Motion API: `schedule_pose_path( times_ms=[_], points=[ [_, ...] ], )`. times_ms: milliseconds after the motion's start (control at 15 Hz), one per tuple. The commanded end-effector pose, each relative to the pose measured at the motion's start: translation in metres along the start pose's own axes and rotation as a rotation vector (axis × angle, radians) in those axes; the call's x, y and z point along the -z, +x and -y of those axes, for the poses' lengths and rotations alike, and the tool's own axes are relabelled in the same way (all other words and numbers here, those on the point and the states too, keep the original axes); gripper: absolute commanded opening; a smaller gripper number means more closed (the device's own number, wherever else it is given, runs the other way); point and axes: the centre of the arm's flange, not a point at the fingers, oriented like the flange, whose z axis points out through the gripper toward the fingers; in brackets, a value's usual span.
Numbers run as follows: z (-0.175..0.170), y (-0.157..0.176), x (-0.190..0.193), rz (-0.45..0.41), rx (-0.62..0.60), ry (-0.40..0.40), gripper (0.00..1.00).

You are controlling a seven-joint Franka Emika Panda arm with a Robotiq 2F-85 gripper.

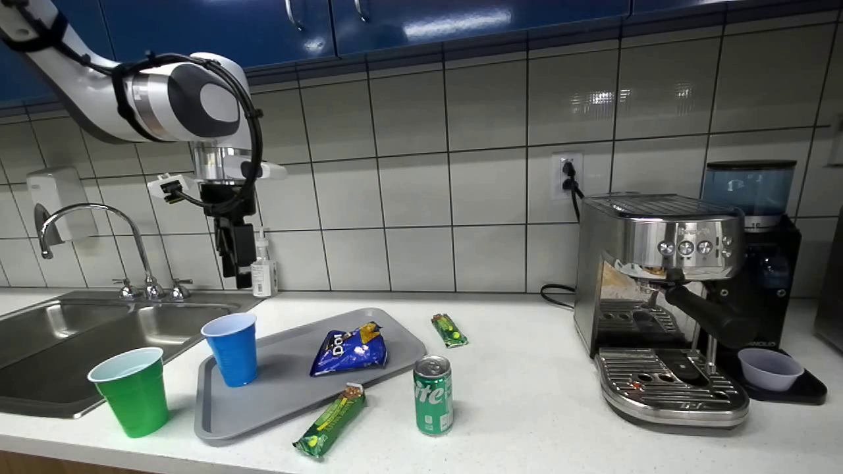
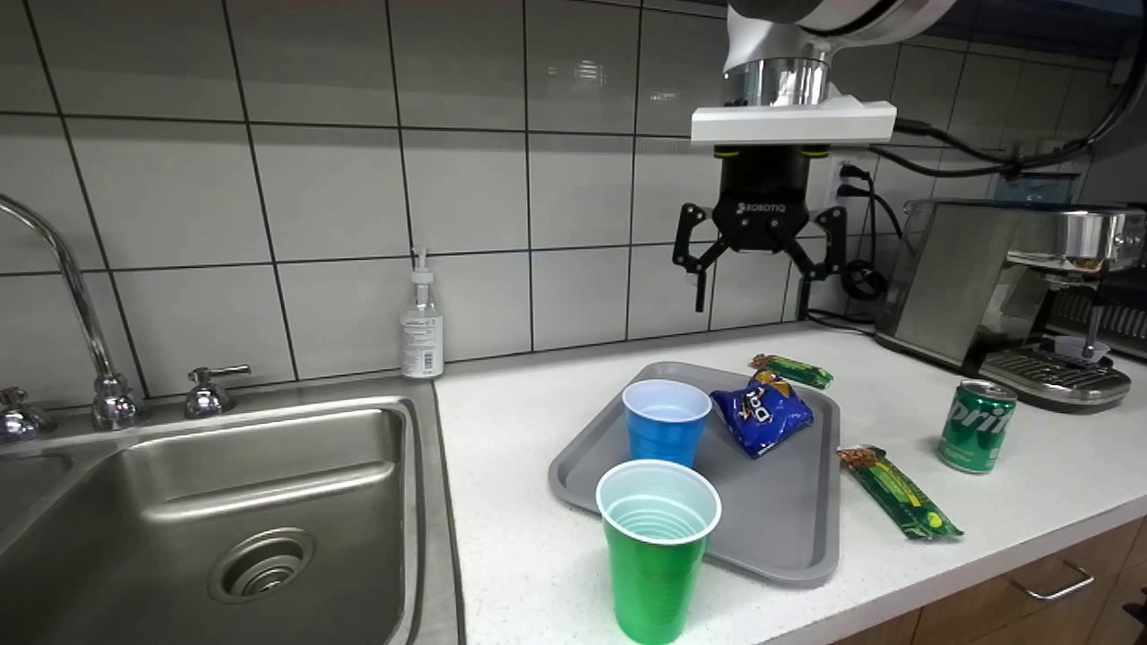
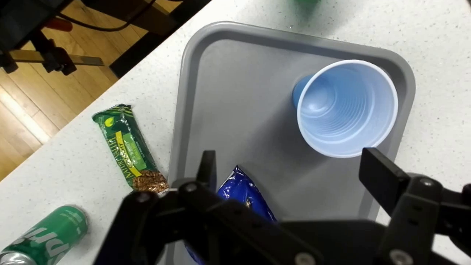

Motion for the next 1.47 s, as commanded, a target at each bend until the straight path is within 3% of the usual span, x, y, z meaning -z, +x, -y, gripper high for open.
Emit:
schedule_pose_path(
  times_ms=[0,267,933,1400],
  points=[
    [0.0,0.001,0.0,-0.001,-0.001,0.001,1.0],
    [0.001,-0.001,-0.001,-0.006,-0.001,-0.007,1.0],
    [0.036,-0.018,-0.059,-0.104,-0.027,-0.113,1.0],
    [0.043,-0.011,-0.085,-0.112,-0.099,-0.123,1.0]
  ],
)
